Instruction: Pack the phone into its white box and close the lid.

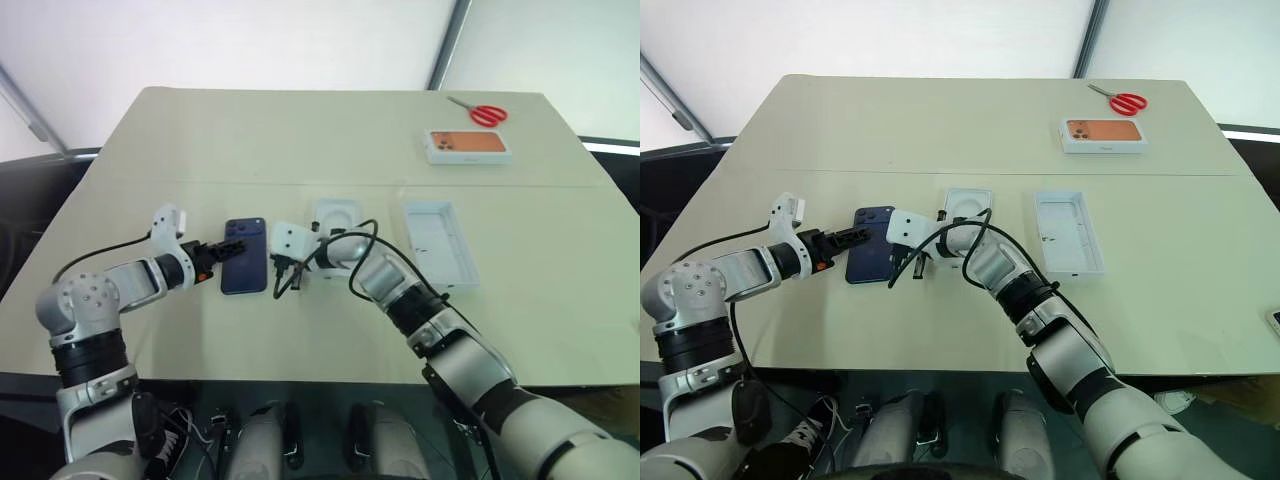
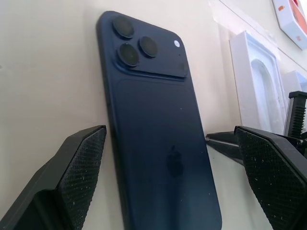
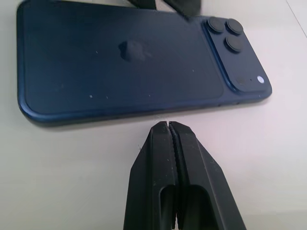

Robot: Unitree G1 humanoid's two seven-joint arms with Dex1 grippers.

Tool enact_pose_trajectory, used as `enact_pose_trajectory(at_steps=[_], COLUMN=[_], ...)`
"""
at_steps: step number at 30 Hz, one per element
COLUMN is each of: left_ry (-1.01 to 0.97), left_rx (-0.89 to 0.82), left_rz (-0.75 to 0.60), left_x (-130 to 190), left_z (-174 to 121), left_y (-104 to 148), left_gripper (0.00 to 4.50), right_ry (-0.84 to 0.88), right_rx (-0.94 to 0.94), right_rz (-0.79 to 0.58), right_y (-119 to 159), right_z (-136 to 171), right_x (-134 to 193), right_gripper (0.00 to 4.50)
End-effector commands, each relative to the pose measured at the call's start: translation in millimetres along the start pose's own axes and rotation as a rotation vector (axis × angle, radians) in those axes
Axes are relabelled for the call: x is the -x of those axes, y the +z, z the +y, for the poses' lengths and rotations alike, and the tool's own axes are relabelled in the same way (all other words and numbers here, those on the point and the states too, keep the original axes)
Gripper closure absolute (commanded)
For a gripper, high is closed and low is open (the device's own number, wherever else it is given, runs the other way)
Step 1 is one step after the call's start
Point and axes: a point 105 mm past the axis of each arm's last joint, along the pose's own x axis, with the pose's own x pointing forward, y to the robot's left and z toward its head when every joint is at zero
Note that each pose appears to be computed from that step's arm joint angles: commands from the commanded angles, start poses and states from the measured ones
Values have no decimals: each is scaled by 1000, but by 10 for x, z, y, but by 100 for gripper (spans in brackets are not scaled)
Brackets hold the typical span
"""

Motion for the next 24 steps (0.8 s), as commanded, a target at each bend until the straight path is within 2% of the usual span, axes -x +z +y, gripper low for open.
enact_pose_trajectory(at_steps=[1, 11, 19, 22, 24], left_ry=[-42, -123, -49, -46, -37], left_rx=[39, 77, 84, 108, 128], left_rz=[129, 150, 105, 94, 89], left_x=[-193, -294, -209, -184, -179], left_z=[-97, -303, -87, -52, -25], left_y=[-312, -410, -344, -346, -351], left_gripper=[0, 0, 0, 85, 183], right_ry=[-13, -17, -26, -30, -29], right_rx=[33, 28, 33, 34, 37], right_rz=[-44, -40, -36, -37, -37], right_y=[171, 136, 101, 97, 98], right_z=[-45, -40, -53, -57, -55], right_x=[-2, 2, 27, 30, 31], right_gripper=[444, 444, 444, 450, 450])
